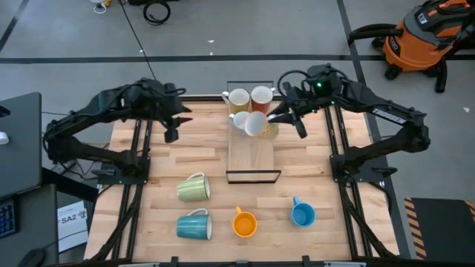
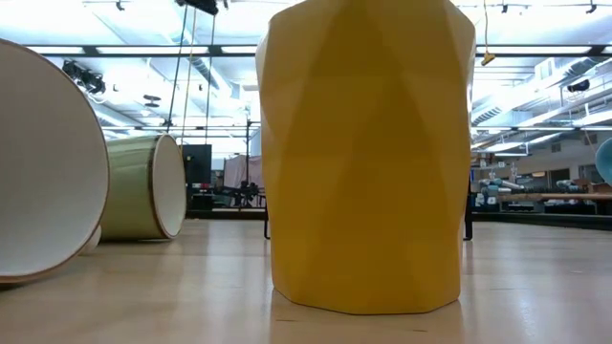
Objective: Place coffee mugs
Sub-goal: Put the yellow patterned mug on the shelf
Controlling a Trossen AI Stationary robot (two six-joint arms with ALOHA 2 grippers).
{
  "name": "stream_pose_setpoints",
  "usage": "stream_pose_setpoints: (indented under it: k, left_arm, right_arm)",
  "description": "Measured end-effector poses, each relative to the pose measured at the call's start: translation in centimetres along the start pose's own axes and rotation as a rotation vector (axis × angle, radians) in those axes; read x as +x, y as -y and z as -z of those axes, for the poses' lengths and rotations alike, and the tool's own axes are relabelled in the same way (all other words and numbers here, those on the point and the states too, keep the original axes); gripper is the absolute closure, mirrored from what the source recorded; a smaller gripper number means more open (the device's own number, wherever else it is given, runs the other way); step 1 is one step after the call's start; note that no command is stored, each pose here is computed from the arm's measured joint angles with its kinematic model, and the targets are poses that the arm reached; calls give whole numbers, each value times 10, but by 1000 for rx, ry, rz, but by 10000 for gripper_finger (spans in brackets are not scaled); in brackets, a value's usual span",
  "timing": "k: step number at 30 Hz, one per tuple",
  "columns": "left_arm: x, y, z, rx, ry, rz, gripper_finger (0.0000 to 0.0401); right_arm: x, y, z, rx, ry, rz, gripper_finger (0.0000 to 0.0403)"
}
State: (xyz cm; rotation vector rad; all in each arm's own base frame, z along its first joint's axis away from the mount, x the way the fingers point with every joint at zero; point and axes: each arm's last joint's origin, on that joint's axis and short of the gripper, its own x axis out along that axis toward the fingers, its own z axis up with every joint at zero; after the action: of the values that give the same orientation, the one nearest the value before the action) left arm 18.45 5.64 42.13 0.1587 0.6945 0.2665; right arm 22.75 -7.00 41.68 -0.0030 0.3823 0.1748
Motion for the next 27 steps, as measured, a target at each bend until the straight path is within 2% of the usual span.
stream_pose_setpoints:
  k: [3,8,14,18,22,27]
  left_arm:
    - [-10,1,5,-27,8,35,271]
    - [-24,1,7,-54,53,29,271]
    - [-24,3,7,-63,66,69,271]
    - [-3,9,16,-45,145,140,271]
    - [22,15,34,-43,240,127,271]
    - [50,23,59,-47,268,120,271]
  right_arm:
    - [-8,-7,11,-4,17,2,326]
    - [-16,-16,42,-1,98,30,326]
    - [-30,-17,66,-44,205,89,323]
    - [-41,-11,71,-40,224,128,323]
    - [-45,-4,74,-21,222,127,322]
    - [-42,2,84,-19,213,120,321]
